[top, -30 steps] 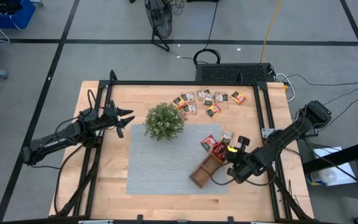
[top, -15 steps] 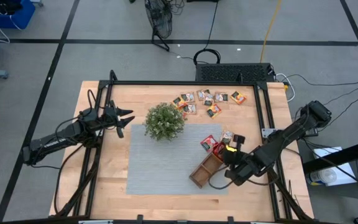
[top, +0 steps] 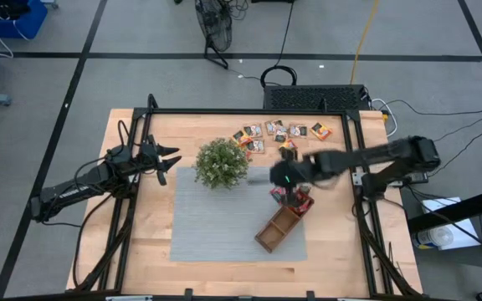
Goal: Pick & Place Tea
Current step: Put the strawberry tea sachet into the brown organizer
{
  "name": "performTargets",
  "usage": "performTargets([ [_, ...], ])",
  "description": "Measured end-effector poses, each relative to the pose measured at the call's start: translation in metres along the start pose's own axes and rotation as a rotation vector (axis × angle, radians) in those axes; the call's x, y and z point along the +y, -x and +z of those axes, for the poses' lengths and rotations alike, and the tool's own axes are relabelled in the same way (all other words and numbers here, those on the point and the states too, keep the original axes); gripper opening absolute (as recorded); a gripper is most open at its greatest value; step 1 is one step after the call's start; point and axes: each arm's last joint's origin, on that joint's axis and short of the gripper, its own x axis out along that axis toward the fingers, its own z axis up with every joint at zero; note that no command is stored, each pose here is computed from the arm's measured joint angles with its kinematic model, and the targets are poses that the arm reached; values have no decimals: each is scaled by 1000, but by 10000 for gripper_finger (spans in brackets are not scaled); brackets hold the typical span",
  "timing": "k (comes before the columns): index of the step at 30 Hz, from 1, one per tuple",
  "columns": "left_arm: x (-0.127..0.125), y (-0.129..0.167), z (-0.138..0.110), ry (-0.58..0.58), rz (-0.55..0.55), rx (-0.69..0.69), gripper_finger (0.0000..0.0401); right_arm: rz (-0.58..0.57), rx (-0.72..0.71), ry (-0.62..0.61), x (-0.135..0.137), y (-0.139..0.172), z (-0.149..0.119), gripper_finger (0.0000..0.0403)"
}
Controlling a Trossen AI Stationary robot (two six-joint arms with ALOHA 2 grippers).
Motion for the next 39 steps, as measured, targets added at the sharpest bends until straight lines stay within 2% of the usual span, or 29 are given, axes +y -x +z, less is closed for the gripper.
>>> performTargets([
  [2, 0, 0, 0, 0, 0, 0, 147, 40, 35, 44, -15, -13, 3, 20],
  [4, 0, 0, 0, 0, 0, 0, 147, 84, 97, 83, -19, -30, 2, 51],
  [11, 0, 0, 0, 0, 0, 0, 147, 148, 321, 138, -3, -84, -12, 215],
  [14, 0, 0, 0, 0, 0, 0, 147, 151, 357, 133, 2, -91, -15, 265],
  [16, 0, 0, 0, 0, 0, 0, 147, 155, 366, 136, 3, -93, -15, 283],
  [19, 0, 0, 0, 0, 0, -1, 147, 156, 372, 139, 3, -95, -16, 289],
  [32, 0, 0, 0, 0, -1, 0, 147, 148, 336, 177, -3, -91, -8, 266],
  [37, 0, 0, 0, 0, -1, 0, 147, 160, 279, 159, -6, -69, 11, 265],
  [39, 0, 0, 0, 0, 0, 0, 147, 210, 246, 124, -3, -55, 16, 265],
])
